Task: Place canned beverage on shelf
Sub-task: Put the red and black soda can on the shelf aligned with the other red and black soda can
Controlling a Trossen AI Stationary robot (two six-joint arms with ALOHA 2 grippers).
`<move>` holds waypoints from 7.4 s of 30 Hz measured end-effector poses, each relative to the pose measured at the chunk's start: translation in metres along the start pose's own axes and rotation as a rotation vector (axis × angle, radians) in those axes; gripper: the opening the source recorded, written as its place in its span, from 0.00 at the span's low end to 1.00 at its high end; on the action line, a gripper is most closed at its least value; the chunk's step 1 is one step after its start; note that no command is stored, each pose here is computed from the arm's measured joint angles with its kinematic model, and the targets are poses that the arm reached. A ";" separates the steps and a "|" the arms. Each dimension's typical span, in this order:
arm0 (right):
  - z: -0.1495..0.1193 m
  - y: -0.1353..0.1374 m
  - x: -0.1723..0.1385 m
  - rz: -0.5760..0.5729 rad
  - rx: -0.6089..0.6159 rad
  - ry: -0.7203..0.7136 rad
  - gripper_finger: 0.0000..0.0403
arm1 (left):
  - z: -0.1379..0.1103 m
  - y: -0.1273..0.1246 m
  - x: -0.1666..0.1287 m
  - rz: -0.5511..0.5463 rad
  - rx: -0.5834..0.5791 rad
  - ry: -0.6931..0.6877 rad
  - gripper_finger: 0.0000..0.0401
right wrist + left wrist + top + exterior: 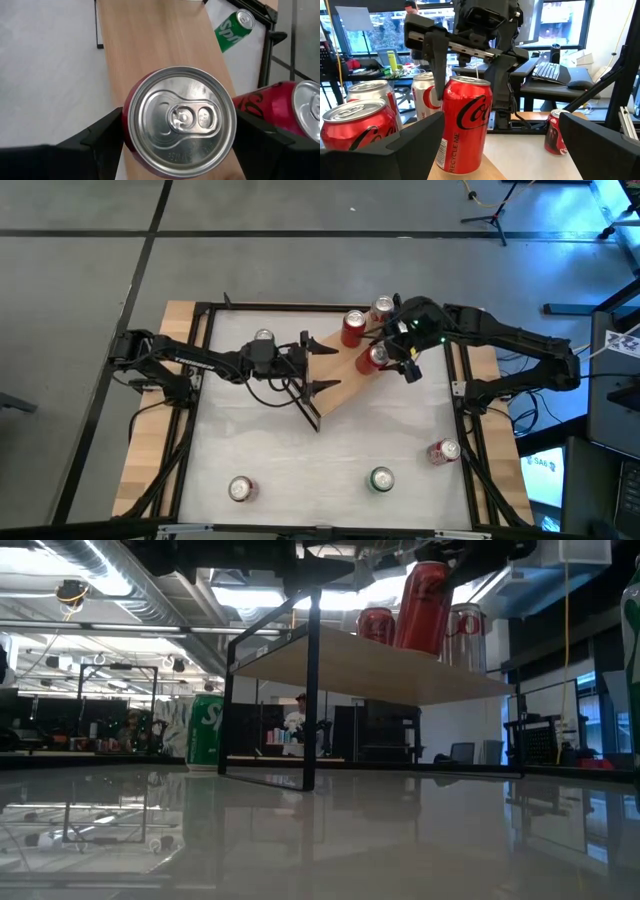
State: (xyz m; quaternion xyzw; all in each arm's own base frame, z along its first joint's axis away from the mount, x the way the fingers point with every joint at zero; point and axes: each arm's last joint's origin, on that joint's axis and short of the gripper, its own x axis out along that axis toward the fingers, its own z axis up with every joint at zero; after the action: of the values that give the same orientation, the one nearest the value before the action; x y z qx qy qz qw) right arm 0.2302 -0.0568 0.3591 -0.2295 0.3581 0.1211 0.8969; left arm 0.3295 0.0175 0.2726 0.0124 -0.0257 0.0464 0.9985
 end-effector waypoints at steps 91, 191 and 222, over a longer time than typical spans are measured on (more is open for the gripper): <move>-0.004 -0.001 0.008 -0.029 0.020 0.087 0.75 | -0.045 -0.001 0.078 0.219 -0.077 0.095 0.95; 0.003 -0.006 -0.002 -0.094 0.001 0.087 0.94 | -0.057 0.005 0.113 0.347 -0.142 0.057 0.78; 0.022 -0.012 -0.038 -0.193 -0.044 0.028 0.94 | -0.058 0.013 0.112 0.410 -0.238 0.035 0.78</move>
State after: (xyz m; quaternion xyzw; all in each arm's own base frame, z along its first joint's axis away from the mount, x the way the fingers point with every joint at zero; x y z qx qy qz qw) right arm 0.2206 -0.0583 0.4035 -0.2840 0.3440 0.0389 0.8942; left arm 0.4430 0.0419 0.2212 -0.1115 -0.0155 0.2451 0.9629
